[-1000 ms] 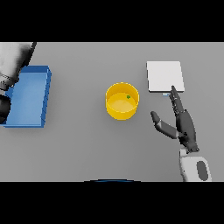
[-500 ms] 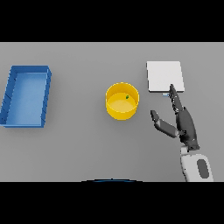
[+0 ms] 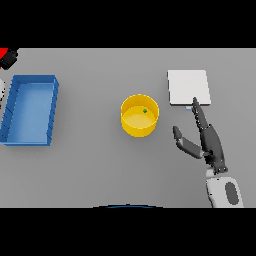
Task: Pick up the red beaker and tilt it to pour out 1 green nut into yellow bowl. Pick up the yellow bowl and place it on the metallic measuring scale.
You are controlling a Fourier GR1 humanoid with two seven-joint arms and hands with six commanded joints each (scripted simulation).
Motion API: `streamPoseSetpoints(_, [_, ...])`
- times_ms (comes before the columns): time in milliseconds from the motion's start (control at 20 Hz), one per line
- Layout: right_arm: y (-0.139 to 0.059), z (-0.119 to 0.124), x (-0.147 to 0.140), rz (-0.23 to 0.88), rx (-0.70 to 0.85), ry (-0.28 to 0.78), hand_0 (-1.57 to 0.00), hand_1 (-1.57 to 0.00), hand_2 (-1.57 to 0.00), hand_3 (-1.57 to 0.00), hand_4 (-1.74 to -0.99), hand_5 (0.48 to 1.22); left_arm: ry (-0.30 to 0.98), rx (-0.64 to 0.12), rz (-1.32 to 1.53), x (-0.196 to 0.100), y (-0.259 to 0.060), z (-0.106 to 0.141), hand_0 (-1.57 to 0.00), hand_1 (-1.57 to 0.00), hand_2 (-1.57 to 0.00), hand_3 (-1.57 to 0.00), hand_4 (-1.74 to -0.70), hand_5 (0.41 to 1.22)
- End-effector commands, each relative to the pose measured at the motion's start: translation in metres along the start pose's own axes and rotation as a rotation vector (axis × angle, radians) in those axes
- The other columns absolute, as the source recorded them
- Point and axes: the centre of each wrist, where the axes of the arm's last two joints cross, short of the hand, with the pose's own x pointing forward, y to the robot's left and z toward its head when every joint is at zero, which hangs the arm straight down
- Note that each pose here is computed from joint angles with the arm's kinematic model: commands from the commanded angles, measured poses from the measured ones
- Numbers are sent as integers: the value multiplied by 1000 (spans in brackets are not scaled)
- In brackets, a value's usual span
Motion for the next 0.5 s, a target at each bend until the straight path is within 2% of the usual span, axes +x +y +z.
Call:
streamPoseSetpoints(0, [0,0,-1,10,-4,4,1,1,1,1,-1166,676,14,0,11,-9,-7,5,-1571,-1571,-1571,-1570,-1741,1221])
streamPoseSetpoints(100, [-2,3,-2,11,-7,5,1,1,1,1,-1174,676,21,-13,37,-21,-17,18,-1571,-1571,-1571,-1571,-1741,1151])
streamPoseSetpoints(150, [2,3,-3,5,-4,1,1,1,1,1,-1171,677,32,-14,51,-23,-17,24,-1571,-1571,-1571,-1571,-1741,1098])
streamPoseSetpoints(300, [-3,3,-5,13,-1,16,1,1,1,1,-1157,671,86,-7,66,-35,-19,41,-1571,-1571,-1571,-1571,-1741,925])
streamPoseSetpoints(350, [-4,1,-6,2,-3,25,1,1,1,1,-1155,669,108,-16,73,-35,-19,46,-1571,-1571,-1571,-1571,-1655,868])
streamPoseSetpoints(400, [-1,-1,-4,-9,0,6,1,1,1,1,-1155,670,96,-35,66,-32,-17,52,-1571,-1571,-1526,-1525,-1521,818])
streamPoseSetpoints(450, [-1,-1,-3,-8,-2,5,1,1,1,1,-1153,670,59,-76,49,-33,-14,57,-1469,-1344,-1276,-1318,-1369,774])
